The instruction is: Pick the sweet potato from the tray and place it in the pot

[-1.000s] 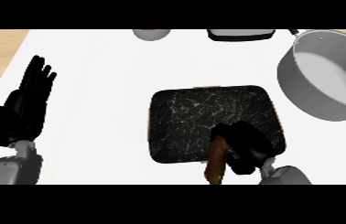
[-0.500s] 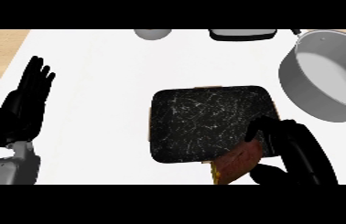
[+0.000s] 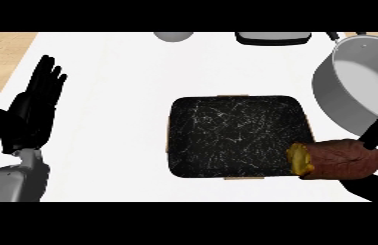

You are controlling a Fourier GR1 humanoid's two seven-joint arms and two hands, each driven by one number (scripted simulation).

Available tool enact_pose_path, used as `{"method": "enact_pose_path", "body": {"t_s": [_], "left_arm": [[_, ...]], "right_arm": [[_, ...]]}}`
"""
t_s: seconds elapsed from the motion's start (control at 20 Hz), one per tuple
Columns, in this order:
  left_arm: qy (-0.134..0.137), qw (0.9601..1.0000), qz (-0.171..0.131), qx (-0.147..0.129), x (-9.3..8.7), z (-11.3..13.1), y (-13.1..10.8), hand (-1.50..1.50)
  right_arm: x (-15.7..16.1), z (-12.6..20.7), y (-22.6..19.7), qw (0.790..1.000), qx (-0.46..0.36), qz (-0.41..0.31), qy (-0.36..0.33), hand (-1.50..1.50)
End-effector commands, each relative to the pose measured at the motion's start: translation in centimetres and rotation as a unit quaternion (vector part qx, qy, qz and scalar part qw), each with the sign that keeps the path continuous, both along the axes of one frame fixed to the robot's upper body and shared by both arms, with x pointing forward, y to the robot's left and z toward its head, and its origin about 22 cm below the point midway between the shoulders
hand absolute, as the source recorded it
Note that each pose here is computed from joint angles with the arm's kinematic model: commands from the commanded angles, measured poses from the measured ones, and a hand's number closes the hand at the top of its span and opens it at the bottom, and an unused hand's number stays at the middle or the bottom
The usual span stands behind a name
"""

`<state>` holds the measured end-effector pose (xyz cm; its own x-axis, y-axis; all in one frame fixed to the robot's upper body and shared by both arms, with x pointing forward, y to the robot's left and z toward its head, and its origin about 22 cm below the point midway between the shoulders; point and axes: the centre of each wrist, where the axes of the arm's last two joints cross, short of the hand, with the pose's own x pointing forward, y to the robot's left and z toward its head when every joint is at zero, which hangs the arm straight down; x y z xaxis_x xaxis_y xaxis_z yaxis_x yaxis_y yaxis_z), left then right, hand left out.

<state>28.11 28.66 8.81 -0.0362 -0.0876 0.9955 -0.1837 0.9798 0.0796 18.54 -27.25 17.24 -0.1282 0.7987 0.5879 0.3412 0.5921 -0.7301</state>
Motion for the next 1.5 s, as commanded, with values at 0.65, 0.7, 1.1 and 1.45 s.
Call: {"method": "enact_pose_path", "body": {"t_s": [0.65, 0.7, 1.1, 1.45], "left_arm": [[-0.003, 0.9999, -0.01, 0.0, 1.6, 0.0, -0.5, 0.0], [-0.003, 1.0, -0.006, 0.001, 1.2, -1.2, 0.9, 0.0], [-0.007, 0.9998, -0.018, 0.003, 2.1, -0.4, -1.3, 0.0], [-0.007, 0.9997, -0.021, -0.01, 0.6, -0.8, -3.6, 0.0]], "right_arm": [[8.8, -3.6, -12.4, 0.99, 0.132, -0.051, -0.007, 1.5], [9.5, -4.0, -14.0, 0.991, 0.12, -0.062, -0.01, 1.5], [12.1, -4.8, -16.8, 0.975, -0.134, -0.176, 0.004, 1.5], [15.1, -9.6, -18.6, 0.981, -0.086, -0.165, 0.05, 1.5]]}}
